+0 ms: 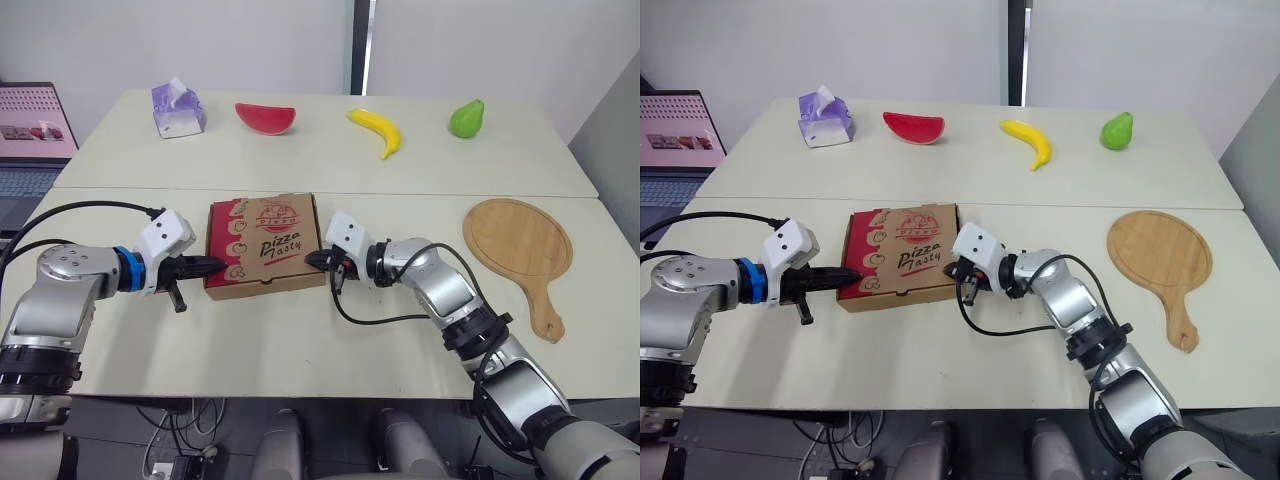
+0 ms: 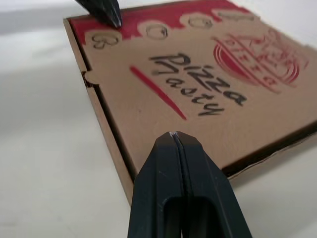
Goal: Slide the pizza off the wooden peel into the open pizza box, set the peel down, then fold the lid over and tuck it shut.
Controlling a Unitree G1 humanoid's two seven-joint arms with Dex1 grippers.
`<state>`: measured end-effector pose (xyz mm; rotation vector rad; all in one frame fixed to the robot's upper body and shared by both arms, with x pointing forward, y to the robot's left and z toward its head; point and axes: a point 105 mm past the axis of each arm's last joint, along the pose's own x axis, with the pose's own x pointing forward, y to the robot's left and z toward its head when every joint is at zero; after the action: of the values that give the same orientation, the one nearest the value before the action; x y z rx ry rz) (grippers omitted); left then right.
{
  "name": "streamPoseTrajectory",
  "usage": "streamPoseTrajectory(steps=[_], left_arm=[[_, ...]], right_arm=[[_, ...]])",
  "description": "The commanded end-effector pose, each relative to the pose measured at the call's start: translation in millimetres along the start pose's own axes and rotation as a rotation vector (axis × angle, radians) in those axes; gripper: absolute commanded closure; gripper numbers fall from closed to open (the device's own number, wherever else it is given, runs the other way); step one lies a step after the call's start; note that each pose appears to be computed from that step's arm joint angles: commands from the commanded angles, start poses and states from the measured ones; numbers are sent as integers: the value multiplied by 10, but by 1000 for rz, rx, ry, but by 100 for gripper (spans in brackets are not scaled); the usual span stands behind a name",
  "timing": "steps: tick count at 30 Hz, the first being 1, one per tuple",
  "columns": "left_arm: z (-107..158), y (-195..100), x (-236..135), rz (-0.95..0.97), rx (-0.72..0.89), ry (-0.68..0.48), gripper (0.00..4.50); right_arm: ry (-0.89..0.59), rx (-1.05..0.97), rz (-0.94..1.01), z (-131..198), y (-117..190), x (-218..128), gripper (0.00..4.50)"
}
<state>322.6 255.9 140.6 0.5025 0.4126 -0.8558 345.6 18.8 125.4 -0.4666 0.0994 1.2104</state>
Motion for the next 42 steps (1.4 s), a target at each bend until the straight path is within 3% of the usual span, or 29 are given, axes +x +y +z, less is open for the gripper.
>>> streamPoseTrajectory(steps=[1,4,9,13,16,19,22,27,34,42], left_arm=[[-136,-45,52,3,13,69,450],[-226,-58,42,13,11,72,450],[75,92,-176,111,-92,-147,450],[249,336,-400,295,-142,-252,450],[198,556,-549,481,-155,-248,450],[-61,597,-552,559,-164,-151,450],[-248,513,-423,544,-137,-70,450],[-401,412,-161,528,-171,-29,450],[-194,22,177,262,-168,-133,450],[49,-288,374,37,-89,-175,450]], right_arm=[[60,-23,0,-146,24,4,445],[35,-26,-9,-103,5,-12,445],[-154,13,-79,254,-195,-150,445],[-198,6,-220,371,-483,-293,445],[-186,-12,-287,377,-646,-336,445],[-98,-45,-324,196,-738,-293,445],[-12,-58,-313,-8,-734,-200,445],[76,-44,-273,-181,-652,-49,445],[8,2,-79,-90,-253,40,445],[-3,55,48,-31,37,-217,445]])
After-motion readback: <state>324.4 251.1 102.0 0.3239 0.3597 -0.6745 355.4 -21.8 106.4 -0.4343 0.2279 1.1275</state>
